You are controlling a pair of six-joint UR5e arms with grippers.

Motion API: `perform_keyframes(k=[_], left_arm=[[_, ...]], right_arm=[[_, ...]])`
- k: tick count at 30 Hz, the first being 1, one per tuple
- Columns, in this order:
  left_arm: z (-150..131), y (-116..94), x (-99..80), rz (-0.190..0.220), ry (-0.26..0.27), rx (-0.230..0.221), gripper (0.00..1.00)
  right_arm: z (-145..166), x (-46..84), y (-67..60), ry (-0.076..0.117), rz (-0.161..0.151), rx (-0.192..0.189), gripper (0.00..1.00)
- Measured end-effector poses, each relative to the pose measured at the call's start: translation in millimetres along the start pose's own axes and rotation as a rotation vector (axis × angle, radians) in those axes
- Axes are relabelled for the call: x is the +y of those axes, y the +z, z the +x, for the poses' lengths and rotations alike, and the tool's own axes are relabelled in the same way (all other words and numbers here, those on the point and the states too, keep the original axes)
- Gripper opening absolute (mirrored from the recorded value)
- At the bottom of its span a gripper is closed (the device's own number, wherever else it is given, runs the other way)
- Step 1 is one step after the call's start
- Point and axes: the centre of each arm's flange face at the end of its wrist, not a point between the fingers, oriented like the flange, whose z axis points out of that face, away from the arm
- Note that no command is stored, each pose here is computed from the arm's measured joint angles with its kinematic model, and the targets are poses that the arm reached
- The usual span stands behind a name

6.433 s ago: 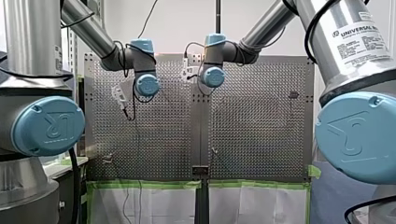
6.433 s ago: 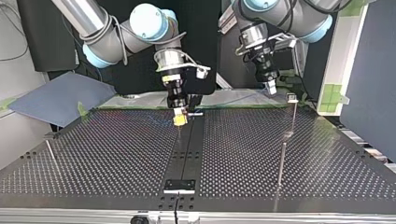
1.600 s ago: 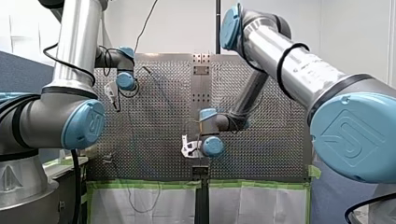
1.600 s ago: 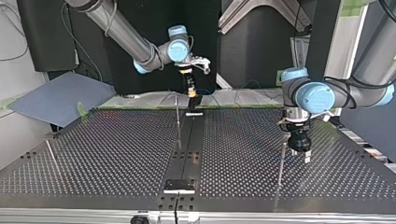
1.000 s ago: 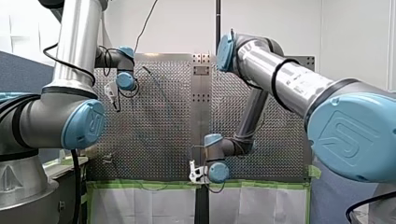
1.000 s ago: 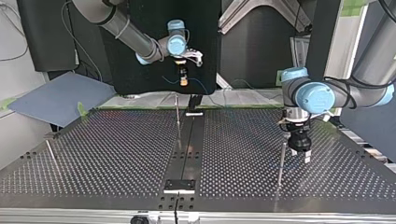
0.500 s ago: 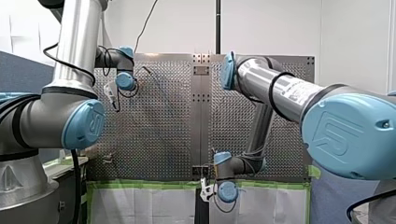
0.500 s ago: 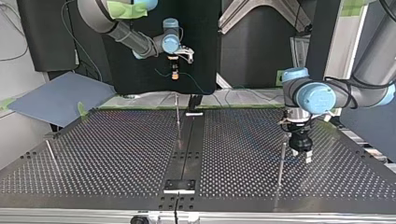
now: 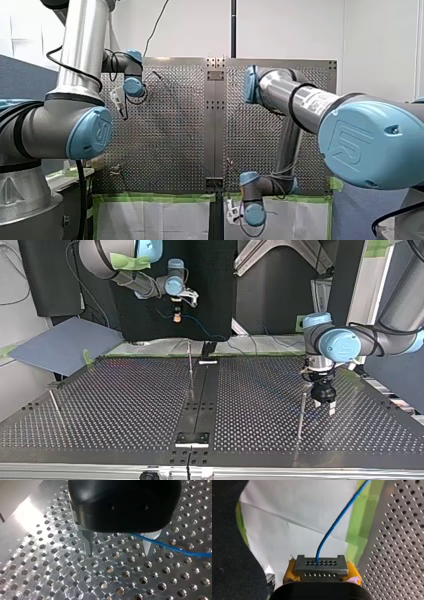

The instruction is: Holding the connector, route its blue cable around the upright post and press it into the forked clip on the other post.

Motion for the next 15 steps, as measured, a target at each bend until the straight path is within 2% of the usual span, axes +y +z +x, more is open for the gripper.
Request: perform_keyframes(k=[5,15], left_arm=[[-0.2,0.2,0.4,0.0,0.0,0.0,1.0],[0.5,-0.7,0.9,-0.005,0.003,0.006,1.0]], right_arm=[[16.2,8.7,-4.8,0.018,-0.011,0.036,0.0],[42.4,19.2,-25.1,0.027,-0.019,0.062,0.0]])
